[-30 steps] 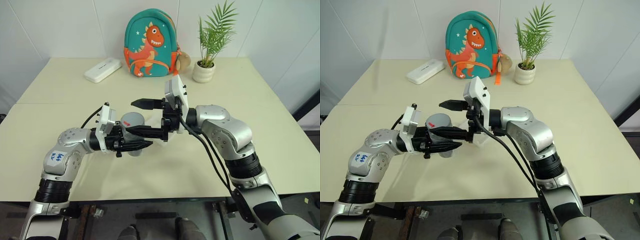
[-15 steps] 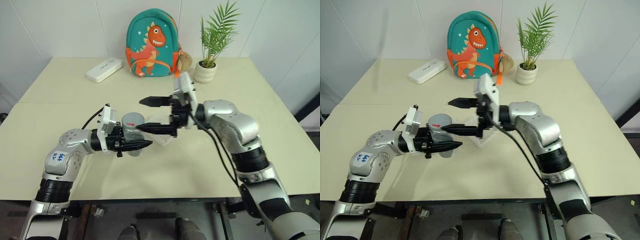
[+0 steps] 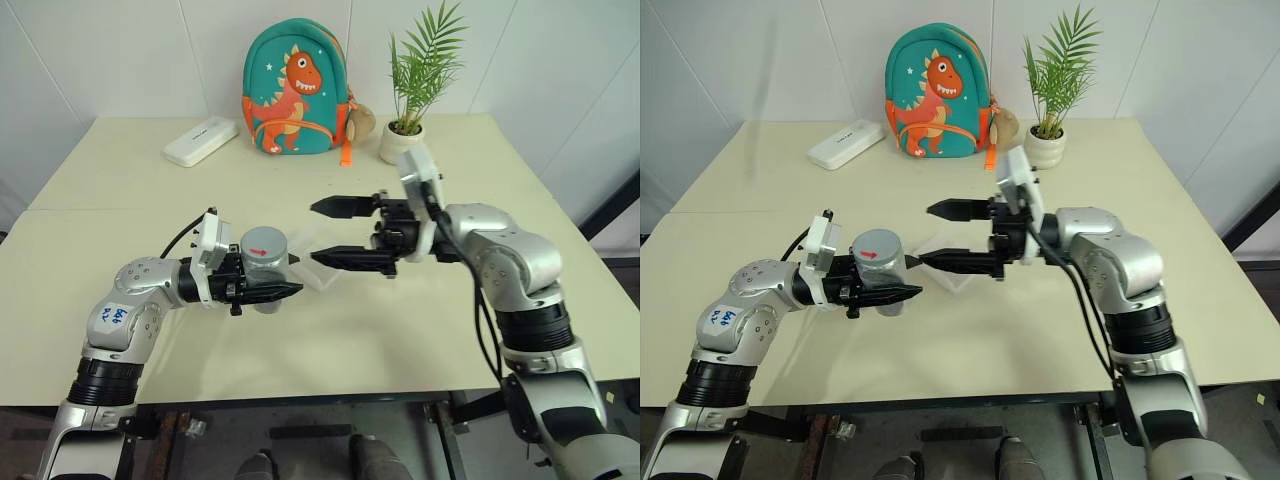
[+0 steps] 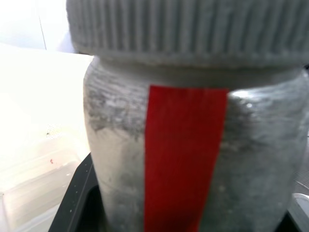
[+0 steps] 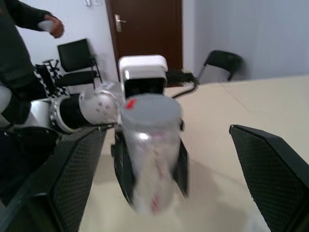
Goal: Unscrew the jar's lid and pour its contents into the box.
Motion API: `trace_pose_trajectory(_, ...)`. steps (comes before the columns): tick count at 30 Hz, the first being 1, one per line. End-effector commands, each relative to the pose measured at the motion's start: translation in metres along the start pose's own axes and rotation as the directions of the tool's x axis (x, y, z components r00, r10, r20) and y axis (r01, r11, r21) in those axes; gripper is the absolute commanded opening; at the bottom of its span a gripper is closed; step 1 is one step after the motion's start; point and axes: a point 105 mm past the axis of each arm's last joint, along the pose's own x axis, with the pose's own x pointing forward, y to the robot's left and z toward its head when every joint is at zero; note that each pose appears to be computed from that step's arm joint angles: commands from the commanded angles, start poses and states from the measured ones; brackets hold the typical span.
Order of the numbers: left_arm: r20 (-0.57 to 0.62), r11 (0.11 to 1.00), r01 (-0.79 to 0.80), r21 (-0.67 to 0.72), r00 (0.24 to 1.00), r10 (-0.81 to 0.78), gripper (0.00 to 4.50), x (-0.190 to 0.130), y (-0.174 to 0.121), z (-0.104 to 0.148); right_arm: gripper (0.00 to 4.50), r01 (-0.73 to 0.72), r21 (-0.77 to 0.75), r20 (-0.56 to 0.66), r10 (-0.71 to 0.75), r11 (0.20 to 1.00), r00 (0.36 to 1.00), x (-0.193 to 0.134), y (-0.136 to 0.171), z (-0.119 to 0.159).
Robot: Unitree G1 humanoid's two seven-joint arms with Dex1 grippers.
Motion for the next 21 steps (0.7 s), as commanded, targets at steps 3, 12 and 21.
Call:
trace_pose_trajectory(3,0.016,0.999,0.004,0.041,1.000,-0.004,2.10,0.002,-0.001,0.006,4.47,0.000,-0.043,-0.006,0.000,0.999,1.000,0.029,0.005,-0.002)
trace_pose_trajectory(12,0.021,0.999,0.020,0.037,1.000,-0.021,2.10,0.006,-0.005,0.005,4.47,0.072,-0.060,0.027,-0.070,0.996,0.997,0.045,-0.013,0.006)
trace_pose_trajectory(21,0.020,0.999,0.021,0.039,1.000,-0.021,2.10,0.006,-0.005,0.005,4.47,0.099,-0.042,0.020,-0.099,0.994,0.995,0.025,-0.020,0.008)
